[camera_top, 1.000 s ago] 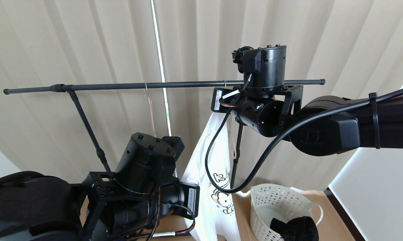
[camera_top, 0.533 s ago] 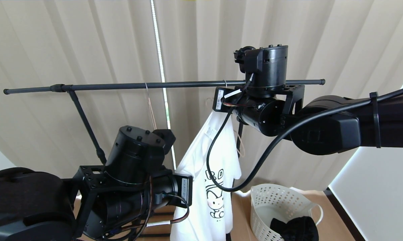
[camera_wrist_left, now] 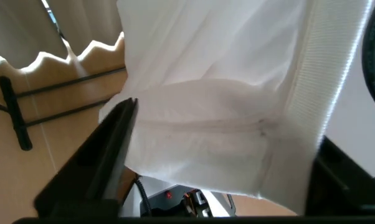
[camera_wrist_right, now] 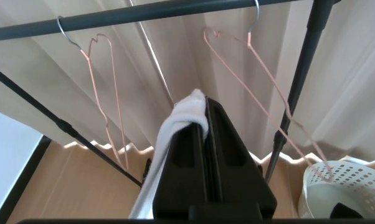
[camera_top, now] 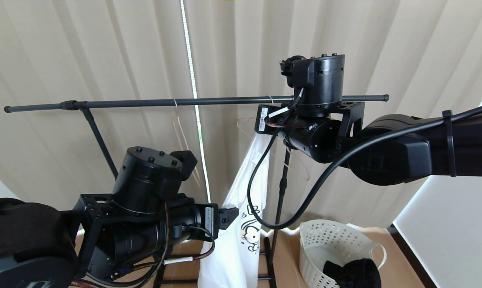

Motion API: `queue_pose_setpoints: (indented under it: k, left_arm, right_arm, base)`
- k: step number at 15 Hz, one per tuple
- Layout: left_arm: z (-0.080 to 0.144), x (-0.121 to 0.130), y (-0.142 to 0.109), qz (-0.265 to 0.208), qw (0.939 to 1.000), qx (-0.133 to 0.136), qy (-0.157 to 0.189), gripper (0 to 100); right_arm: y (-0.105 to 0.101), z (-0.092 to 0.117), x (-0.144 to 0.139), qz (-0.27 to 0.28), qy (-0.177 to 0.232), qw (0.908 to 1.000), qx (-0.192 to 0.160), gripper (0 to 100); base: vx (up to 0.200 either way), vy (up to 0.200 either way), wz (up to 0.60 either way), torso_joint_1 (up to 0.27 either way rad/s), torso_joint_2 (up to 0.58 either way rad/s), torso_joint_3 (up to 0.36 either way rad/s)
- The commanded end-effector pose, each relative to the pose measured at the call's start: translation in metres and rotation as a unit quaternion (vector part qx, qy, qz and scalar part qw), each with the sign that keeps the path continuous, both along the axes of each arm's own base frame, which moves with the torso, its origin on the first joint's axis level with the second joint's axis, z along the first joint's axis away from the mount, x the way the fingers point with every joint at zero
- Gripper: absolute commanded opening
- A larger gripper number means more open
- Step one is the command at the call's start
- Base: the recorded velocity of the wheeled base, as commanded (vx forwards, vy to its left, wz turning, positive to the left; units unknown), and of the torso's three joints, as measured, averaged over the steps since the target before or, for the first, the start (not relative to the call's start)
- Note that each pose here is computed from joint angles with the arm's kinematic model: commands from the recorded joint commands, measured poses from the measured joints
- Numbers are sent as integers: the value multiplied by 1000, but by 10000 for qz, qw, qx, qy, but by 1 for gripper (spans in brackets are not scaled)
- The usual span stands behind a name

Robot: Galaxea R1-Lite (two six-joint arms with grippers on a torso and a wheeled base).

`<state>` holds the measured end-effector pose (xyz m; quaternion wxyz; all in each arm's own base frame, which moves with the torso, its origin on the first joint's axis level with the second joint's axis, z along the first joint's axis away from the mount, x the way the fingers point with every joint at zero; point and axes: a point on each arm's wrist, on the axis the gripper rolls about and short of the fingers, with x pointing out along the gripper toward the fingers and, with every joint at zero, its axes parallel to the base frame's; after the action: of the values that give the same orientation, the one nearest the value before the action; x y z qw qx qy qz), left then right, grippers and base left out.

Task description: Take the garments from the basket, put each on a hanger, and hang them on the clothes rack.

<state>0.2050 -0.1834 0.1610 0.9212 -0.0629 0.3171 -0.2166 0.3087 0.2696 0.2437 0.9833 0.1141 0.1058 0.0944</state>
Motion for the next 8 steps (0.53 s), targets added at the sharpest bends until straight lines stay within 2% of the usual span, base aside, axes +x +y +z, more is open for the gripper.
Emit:
queue_pose_setpoints:
  k: [1, 4, 8]
  left_arm:
    - [0, 4, 6, 145, 9999, 9, -10, 100]
    - [0, 14, 17, 395, 9992, 6, -16, 100]
    - [12, 13, 27, 454, 9986, -205, -171, 100]
  right_arm:
    - [0, 1, 0, 0, -7, 10000, 7, 0]
    - [0, 0, 0, 0, -1, 10000, 2, 0]
    - [1, -2, 0, -8, 15, 10000, -15, 0]
  base:
    - [0, 0, 0, 0, 0, 0]
    - [0, 0, 0, 0, 0, 0]
    - [0, 0, 0, 0, 0, 0]
